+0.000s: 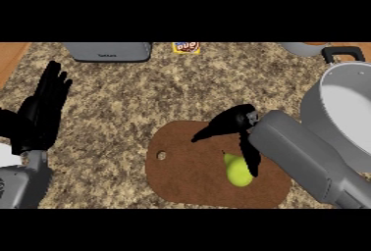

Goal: Pick the pear from the cutting board and place it in the pot

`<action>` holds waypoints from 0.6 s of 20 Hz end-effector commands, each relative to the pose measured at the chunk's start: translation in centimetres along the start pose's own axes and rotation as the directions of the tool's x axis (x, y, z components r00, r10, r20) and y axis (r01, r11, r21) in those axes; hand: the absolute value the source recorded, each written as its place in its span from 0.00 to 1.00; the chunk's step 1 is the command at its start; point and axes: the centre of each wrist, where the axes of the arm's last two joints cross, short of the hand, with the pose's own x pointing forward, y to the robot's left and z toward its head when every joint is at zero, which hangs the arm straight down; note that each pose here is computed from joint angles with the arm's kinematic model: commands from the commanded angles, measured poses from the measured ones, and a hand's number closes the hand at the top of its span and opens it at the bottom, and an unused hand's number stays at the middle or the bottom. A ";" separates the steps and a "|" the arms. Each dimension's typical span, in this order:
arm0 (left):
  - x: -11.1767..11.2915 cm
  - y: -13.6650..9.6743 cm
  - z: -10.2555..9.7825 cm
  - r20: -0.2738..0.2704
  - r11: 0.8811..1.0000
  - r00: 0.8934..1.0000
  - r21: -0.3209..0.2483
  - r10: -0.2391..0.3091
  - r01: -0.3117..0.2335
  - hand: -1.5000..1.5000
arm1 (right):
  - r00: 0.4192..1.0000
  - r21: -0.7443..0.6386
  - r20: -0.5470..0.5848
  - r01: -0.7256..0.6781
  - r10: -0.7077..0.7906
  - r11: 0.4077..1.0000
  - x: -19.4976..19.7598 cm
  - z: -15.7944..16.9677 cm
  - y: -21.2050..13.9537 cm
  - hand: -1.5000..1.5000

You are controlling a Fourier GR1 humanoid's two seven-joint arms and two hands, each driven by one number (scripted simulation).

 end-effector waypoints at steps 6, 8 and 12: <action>-1.1 -0.2 1.6 0.004 1.000 1.000 -0.003 -0.002 0.002 0.50 | 0.999 0.069 0.036 0.009 -0.012 0.998 -1.5 -0.8 2.8 0.00; -0.5 2.0 0.6 -0.013 1.000 1.000 -0.005 0.004 -0.004 0.50 | 1.000 0.065 0.017 -0.006 0.005 0.998 -0.5 -0.9 0.9 0.00; -2.2 -0.3 2.0 -0.002 1.000 1.000 0.002 -0.006 0.006 0.50 | 1.000 0.077 -0.028 0.011 -0.009 0.997 -1.0 -1.6 2.8 0.00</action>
